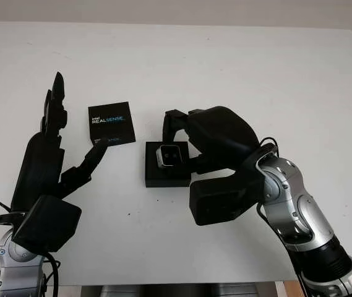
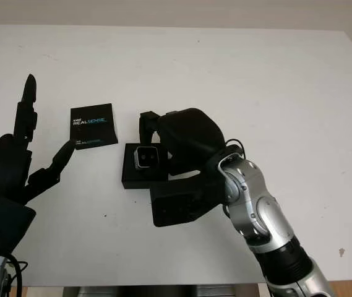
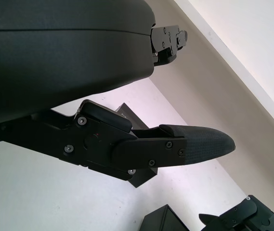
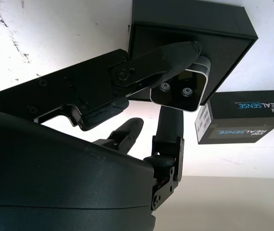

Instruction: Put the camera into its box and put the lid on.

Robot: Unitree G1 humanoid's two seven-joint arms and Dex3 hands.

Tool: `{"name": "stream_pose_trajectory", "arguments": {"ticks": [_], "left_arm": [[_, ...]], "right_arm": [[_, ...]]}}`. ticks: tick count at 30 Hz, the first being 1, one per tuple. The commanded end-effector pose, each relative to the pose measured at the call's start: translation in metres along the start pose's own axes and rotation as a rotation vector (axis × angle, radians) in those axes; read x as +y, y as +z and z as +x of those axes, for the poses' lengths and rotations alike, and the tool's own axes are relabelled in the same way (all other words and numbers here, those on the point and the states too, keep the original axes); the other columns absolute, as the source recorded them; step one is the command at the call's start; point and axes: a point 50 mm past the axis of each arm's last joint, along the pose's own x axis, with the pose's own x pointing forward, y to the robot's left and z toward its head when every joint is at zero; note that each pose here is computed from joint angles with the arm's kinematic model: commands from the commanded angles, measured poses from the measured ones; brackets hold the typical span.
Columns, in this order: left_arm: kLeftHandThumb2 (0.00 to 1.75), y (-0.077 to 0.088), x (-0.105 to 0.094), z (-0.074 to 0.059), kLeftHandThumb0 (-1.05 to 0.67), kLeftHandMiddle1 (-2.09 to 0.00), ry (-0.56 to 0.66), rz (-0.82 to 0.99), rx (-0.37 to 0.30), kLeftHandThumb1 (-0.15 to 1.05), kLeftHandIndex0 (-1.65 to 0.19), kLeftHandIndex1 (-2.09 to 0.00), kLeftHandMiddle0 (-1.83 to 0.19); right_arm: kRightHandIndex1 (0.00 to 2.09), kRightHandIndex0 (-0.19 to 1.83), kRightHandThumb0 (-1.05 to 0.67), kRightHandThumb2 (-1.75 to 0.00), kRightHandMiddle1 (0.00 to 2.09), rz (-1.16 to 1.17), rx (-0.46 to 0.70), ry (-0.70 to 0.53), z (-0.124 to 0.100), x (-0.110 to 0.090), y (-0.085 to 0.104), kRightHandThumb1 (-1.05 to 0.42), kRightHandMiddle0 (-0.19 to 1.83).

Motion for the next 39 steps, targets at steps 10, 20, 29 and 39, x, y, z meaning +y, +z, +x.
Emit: {"name": "stream_pose_trajectory", "arguments": {"ticks": [10,20,29,39], "left_arm": [[0.51,0.001,-0.001,0.0,-0.86,0.0,0.008,-0.018,0.0,1.05,0.19,-0.04,0.19],[0.5,-0.001,-0.001,-0.001,-0.86,0.0,0.007,-0.023,0.009,1.05,0.19,-0.03,0.19],[0.51,-0.001,-0.002,0.0,-0.86,0.0,0.001,-0.022,0.01,1.05,0.19,-0.02,0.19],[0.5,-0.001,-0.004,-0.002,-0.86,0.0,-0.002,-0.041,0.018,1.05,0.19,0.0,0.19]], "right_arm": [[0.39,0.54,-0.45,-0.24,2.09,-0.032,0.024,0.01,0.0,0.004,0.004,-1.05,0.44],[0.42,0.52,-0.47,-0.21,2.07,-0.07,0.03,0.019,0.0,0.003,0.007,-1.05,0.44],[0.53,0.56,-0.49,-0.26,1.96,-0.143,0.039,0.016,-0.004,-0.002,0.015,-1.05,0.43],[0.73,0.52,-0.5,-0.24,1.84,-0.258,0.068,0.01,-0.003,-0.005,0.024,-1.05,0.38]]}}
